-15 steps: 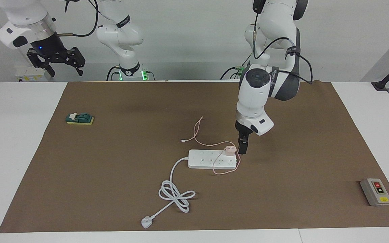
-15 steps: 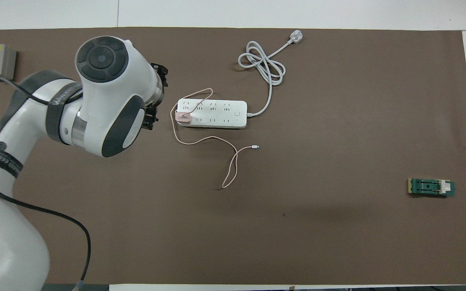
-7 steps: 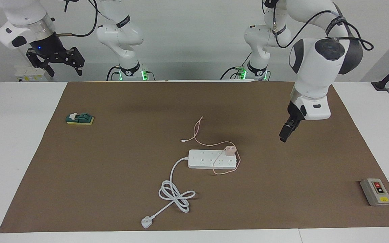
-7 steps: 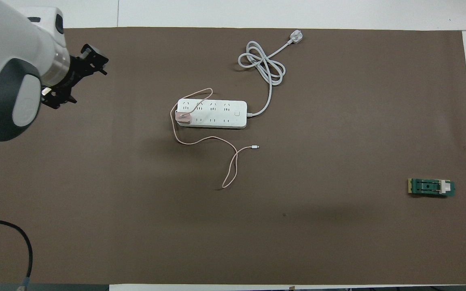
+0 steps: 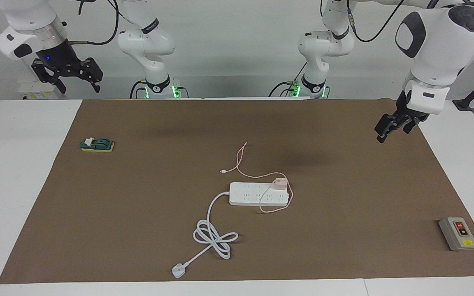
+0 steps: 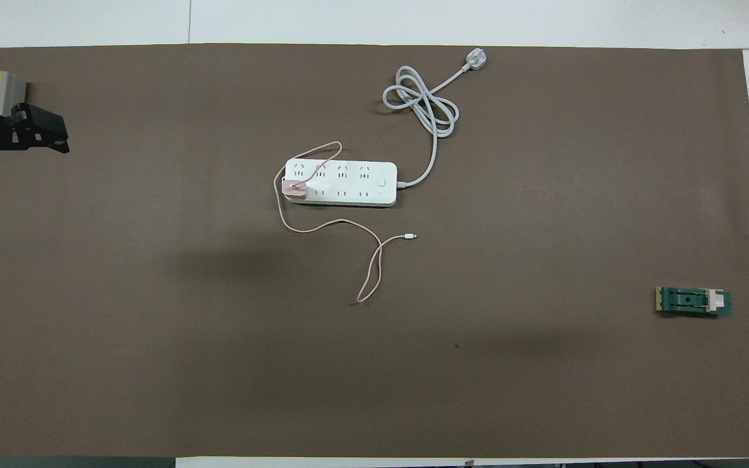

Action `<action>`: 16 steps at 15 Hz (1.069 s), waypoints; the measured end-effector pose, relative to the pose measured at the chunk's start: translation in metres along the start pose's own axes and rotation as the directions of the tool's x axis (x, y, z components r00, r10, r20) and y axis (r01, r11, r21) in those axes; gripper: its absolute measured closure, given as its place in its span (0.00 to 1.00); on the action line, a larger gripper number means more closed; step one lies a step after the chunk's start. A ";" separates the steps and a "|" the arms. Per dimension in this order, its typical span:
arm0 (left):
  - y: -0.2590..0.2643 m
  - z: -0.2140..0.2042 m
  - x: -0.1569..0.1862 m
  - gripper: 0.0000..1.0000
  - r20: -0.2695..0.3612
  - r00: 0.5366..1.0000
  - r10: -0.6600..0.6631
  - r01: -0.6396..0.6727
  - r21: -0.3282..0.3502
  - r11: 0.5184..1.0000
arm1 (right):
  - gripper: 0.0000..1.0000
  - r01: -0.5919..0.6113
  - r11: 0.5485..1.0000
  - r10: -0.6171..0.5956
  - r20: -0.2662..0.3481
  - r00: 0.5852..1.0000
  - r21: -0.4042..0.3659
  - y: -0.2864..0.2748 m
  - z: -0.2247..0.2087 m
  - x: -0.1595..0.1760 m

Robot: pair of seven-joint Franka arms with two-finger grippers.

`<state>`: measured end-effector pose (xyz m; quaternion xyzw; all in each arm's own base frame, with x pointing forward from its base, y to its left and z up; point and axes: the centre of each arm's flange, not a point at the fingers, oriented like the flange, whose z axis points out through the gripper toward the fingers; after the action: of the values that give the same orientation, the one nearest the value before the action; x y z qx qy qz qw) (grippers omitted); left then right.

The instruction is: Plug charger into power strip

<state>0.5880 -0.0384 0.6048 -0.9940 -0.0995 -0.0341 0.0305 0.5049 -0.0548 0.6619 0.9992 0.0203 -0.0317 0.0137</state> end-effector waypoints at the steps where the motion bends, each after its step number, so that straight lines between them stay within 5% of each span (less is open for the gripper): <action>1: -0.001 -0.005 -0.008 0.00 0.012 1.000 0.014 -0.014 0.003 1.000 | 0.00 0.000 1.000 0.000 0.000 1.000 0.000 0.000 0.000 0.000; 7: -0.013 -0.015 -0.054 0.00 0.057 0.994 0.094 -0.095 0.011 0.995 | 0.00 0.000 1.000 0.000 0.000 1.000 0.000 0.000 0.000 0.000; 16: 0.005 -0.018 -0.063 0.00 0.039 0.978 0.206 -0.202 -0.077 0.976 | 0.00 0.000 1.000 0.000 0.000 1.000 0.000 0.000 0.000 0.000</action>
<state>0.5265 -0.0568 0.6180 -0.9999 0.0037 -0.0113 -0.0045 0.5049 -0.0549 0.6619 0.9992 0.0202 -0.0317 0.0137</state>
